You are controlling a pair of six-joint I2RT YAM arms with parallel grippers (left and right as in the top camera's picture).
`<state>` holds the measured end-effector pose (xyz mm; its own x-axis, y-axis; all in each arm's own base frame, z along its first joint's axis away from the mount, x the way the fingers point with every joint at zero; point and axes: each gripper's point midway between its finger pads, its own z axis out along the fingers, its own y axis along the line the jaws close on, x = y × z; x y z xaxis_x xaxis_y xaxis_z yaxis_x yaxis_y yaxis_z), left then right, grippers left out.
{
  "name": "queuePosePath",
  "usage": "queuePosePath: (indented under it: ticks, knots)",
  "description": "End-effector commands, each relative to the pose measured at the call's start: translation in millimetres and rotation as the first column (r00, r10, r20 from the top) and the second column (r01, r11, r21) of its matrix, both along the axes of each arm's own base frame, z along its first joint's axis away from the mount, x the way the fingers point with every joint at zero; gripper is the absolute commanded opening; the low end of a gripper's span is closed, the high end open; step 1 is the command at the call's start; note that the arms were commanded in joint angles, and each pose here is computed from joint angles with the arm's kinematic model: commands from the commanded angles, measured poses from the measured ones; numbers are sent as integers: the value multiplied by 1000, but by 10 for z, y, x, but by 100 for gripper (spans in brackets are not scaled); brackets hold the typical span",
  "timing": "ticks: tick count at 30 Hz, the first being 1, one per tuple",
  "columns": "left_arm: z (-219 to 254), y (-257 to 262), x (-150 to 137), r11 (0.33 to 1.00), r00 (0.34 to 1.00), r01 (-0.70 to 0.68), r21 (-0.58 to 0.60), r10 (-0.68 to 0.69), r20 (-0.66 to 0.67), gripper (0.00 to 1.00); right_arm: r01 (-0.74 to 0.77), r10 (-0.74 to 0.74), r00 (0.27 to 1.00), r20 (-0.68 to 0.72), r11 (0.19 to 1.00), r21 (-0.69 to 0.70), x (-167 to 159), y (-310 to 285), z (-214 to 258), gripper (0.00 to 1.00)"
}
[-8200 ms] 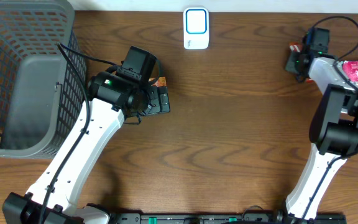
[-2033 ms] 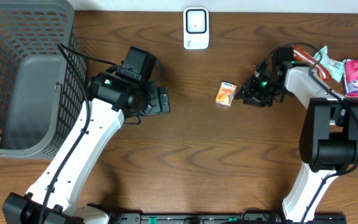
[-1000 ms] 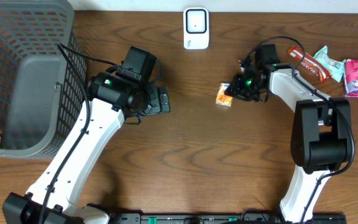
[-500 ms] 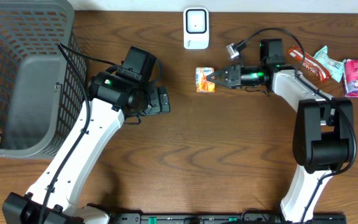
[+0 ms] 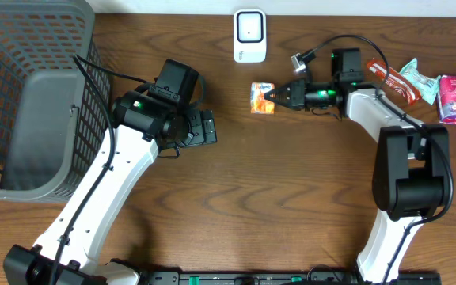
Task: Scan the item barcode
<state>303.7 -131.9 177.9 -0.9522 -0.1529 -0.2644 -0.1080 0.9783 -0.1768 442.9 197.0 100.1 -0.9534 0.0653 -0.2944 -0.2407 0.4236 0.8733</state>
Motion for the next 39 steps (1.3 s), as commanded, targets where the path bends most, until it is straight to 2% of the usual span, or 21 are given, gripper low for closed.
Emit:
queuePosePath:
  ticks: [1,3,7,12,16,21,28,39]
  knots:
    - [-3,20,7,1000,1000,0,9,0,0,98,240,-228,971,76,942,-234,500,-85,-6,1]
    - [-3,20,7,1000,1000,0,9,0,0,98,354,-311,934,174,863,-360,730,-164,61,1]
    - [-3,20,7,1000,1000,0,9,0,0,98,524,-332,848,414,646,-555,1001,-280,345,1]
    - [-3,20,6,1000,1000,0,8,0,0,98,707,-228,694,683,399,-584,1220,-268,840,1]
    - [-3,20,7,1000,1000,0,9,0,0,98,772,-137,616,776,300,-560,1371,-235,914,1]
    - [-3,20,7,1000,1000,0,9,0,0,98,772,-106,614,782,290,-566,1546,-165,780,1]
    - [-3,20,7,1000,1000,0,9,0,0,98,749,-63,626,777,324,-578,1759,52,687,1]
    - [-3,20,6,1000,1000,0,8,0,0,98,735,-54,636,770,345,-583,1827,167,655,1]
